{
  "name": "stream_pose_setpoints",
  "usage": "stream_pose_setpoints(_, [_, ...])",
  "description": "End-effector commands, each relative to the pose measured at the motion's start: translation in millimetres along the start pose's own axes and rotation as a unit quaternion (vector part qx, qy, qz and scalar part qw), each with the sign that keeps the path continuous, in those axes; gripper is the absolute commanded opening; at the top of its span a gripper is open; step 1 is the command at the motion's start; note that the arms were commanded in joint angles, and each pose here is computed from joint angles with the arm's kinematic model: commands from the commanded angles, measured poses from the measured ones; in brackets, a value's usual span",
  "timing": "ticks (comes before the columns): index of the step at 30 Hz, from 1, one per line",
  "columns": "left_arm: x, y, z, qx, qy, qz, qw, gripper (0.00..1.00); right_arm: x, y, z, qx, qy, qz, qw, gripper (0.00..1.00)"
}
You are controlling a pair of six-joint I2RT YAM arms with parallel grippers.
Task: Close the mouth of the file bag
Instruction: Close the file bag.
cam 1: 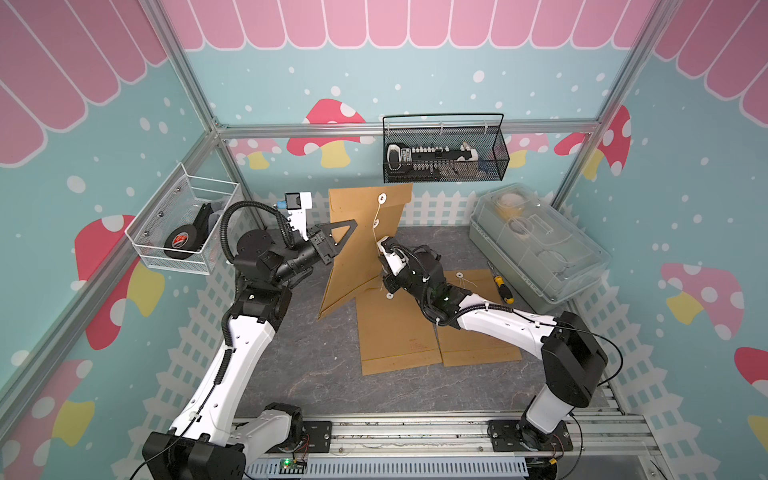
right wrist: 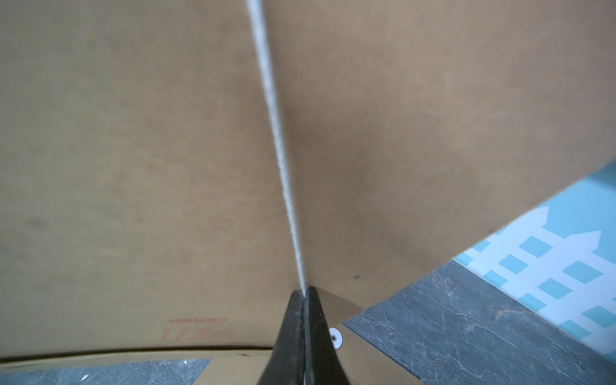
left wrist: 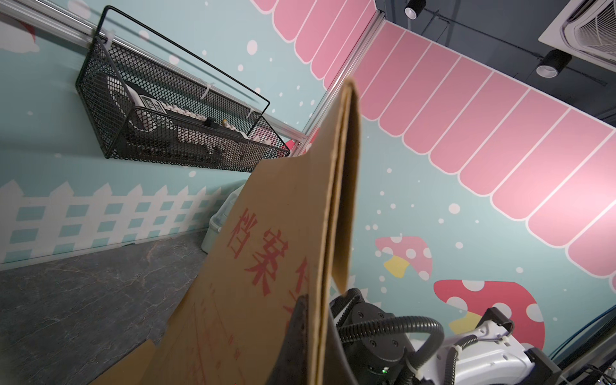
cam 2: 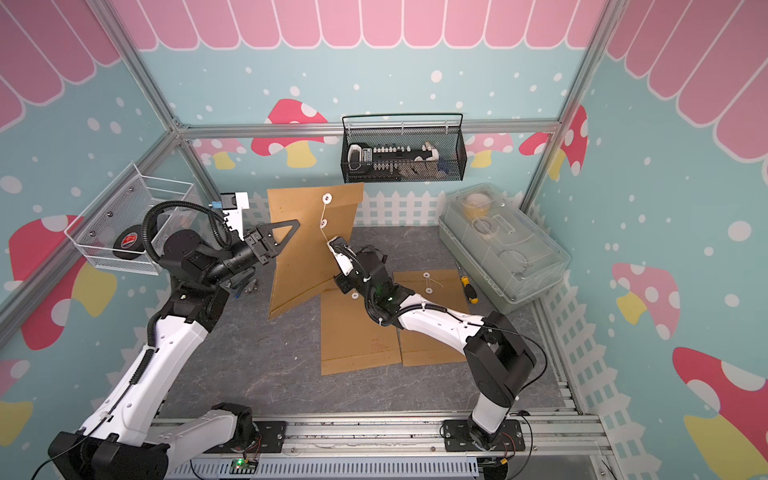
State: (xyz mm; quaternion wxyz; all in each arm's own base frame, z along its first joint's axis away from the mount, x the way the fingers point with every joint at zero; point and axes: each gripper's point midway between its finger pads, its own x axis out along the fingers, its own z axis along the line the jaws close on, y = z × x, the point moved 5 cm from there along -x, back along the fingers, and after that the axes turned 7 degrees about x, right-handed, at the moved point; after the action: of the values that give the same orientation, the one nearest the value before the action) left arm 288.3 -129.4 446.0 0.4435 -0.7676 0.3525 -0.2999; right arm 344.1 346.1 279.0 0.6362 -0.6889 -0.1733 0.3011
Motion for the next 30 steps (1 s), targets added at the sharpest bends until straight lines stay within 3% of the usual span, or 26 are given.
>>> stream_pose_setpoints(1, [-4.1,-17.6,-25.0,0.024,0.037,-0.022,0.999,0.0,2.9,3.4,-13.9,-0.009,0.025,-0.004,1.0,0.0])
stream_pose_setpoints(10, [-8.9,-13.5,-21.4,0.017,0.029,-0.019,0.999,0.0,-11.7,-11.8,-60.7,-0.018,0.113,-0.015,0.993,0.0])
stream_pose_setpoints(19, [-12.1,-0.7,-13.3,0.003,0.018,-0.008,1.0,0.0,-36.2,-38.4,-90.8,-0.05,0.211,-0.033,0.976,0.0])
stream_pose_setpoints(30, [-11.9,10.6,0.2,-0.001,-0.002,0.005,1.0,0.0,-82.3,-77.3,-77.5,-0.061,0.201,-0.074,0.975,0.0])
